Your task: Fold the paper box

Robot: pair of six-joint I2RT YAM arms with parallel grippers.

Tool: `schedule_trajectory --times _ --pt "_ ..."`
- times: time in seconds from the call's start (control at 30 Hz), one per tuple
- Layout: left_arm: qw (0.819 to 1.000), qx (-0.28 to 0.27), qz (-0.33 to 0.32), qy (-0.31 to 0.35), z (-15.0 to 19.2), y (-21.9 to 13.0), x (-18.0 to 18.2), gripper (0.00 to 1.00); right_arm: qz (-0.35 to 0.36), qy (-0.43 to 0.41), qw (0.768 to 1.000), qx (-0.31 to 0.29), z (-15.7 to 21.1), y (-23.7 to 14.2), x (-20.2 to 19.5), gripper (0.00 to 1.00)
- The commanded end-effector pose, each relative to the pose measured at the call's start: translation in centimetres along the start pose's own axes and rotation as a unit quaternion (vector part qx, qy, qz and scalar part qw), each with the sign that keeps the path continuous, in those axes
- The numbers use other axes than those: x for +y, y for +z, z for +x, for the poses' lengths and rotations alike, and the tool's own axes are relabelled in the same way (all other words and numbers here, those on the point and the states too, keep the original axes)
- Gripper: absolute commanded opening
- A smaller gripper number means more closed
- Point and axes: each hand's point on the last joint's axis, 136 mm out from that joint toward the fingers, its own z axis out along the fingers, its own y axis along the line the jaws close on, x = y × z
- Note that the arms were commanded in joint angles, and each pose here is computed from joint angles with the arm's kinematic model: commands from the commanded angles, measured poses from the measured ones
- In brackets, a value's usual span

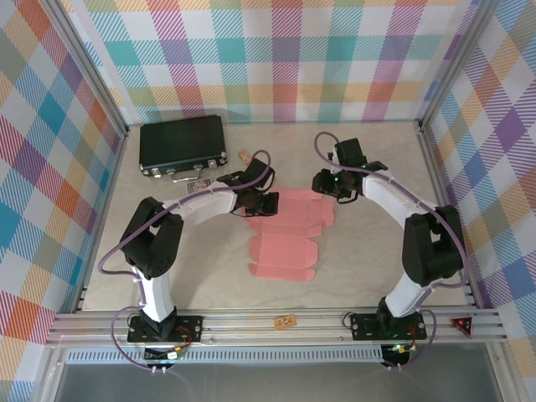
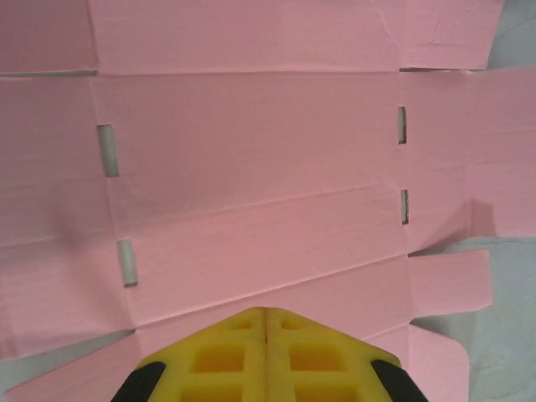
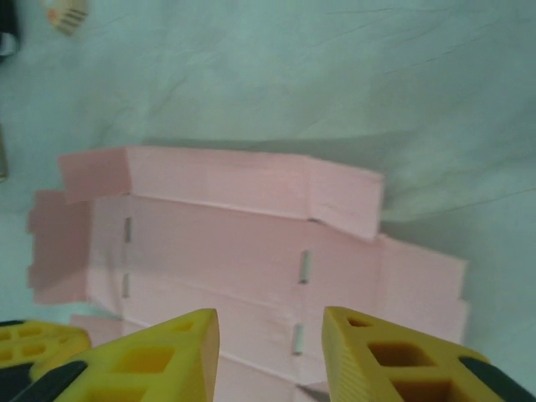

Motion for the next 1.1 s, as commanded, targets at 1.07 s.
schedule_trajectory --times 1.07 --pt "0.993 0.043 -0.077 -0.079 4.8 5.9 4.2 0.00 0.043 -0.005 0.994 0.100 -0.9 6.9 -3.9 0.44"
